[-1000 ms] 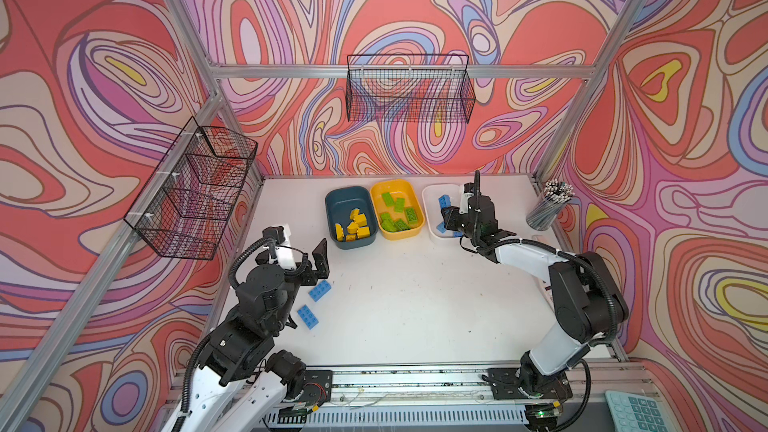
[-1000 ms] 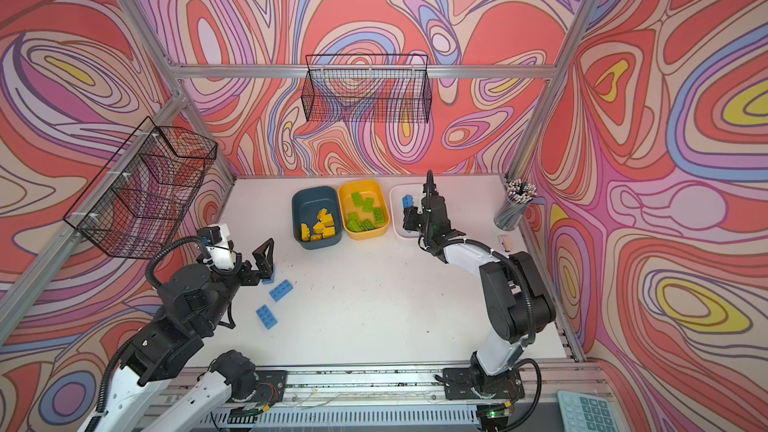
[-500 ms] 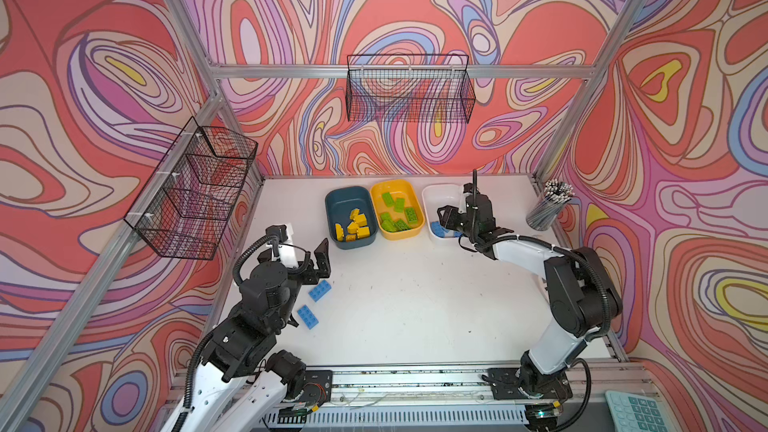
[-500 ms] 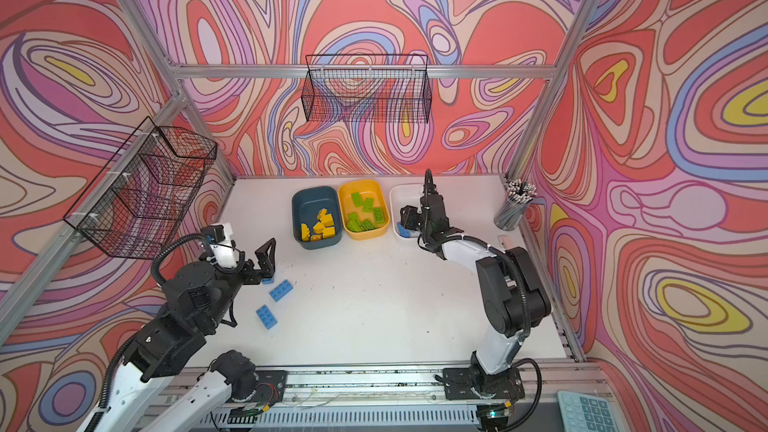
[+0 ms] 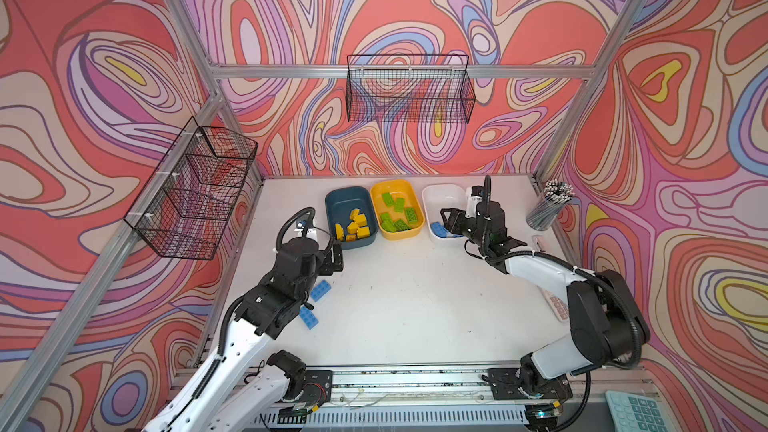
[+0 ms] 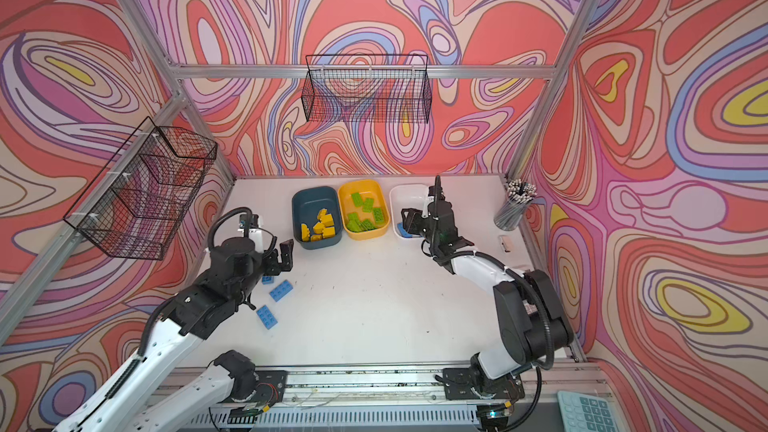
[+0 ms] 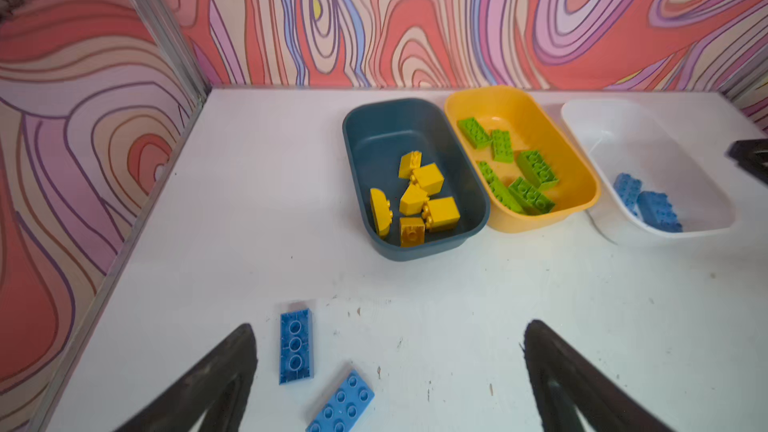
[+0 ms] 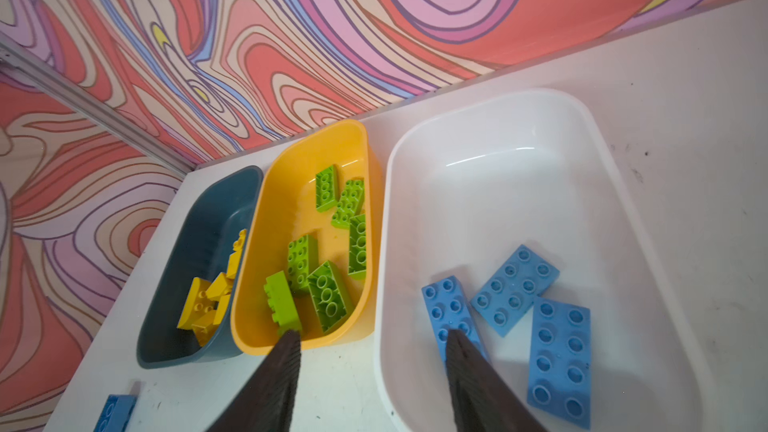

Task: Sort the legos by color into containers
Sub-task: 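Lower the left gripper onto a blue brick while the right arm draws back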

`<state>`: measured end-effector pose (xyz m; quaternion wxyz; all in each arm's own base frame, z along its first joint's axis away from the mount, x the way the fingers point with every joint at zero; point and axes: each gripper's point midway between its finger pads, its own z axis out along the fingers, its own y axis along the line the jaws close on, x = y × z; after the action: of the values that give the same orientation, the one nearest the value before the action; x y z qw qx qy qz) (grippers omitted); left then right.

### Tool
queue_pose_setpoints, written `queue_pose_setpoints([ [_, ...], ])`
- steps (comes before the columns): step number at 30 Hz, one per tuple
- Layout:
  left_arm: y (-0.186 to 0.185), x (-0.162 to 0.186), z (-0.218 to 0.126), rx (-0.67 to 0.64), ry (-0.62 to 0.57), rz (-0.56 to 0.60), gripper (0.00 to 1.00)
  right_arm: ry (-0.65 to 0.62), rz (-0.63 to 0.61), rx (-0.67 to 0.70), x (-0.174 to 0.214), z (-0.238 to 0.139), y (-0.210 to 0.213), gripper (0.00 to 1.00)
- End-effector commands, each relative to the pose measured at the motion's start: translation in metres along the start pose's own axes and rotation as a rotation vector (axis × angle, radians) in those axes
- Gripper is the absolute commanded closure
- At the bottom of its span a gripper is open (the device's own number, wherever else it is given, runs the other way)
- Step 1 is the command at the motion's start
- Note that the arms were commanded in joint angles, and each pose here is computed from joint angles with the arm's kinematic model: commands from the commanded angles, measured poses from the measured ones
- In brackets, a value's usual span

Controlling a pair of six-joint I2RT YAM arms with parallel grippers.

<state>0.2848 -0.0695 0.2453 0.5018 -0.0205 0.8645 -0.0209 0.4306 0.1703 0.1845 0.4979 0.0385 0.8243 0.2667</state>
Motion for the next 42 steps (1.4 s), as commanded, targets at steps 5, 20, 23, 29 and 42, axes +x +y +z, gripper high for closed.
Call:
queue_pose_setpoints([
  [5,0.024,0.034,0.046,-0.057,0.259,-0.161,0.0,0.01,-0.056,-0.163,0.037,-0.031,0.051,0.37],
  [20,0.077,0.119,0.103,-0.225,0.689,-0.251,0.22,0.104,-0.016,-0.311,0.107,-0.047,0.072,0.34],
  [23,0.08,0.131,0.108,-0.234,0.747,-0.24,0.23,0.12,-0.009,-0.31,0.111,-0.046,0.071,0.34],
  [29,0.088,0.149,0.116,-0.259,0.839,-0.242,0.24,0.093,-0.027,-0.29,0.103,-0.051,0.069,0.32],
  [42,0.091,0.173,0.126,-0.27,0.955,-0.233,0.43,0.073,-0.037,-0.269,0.098,-0.054,0.067,0.31],
])
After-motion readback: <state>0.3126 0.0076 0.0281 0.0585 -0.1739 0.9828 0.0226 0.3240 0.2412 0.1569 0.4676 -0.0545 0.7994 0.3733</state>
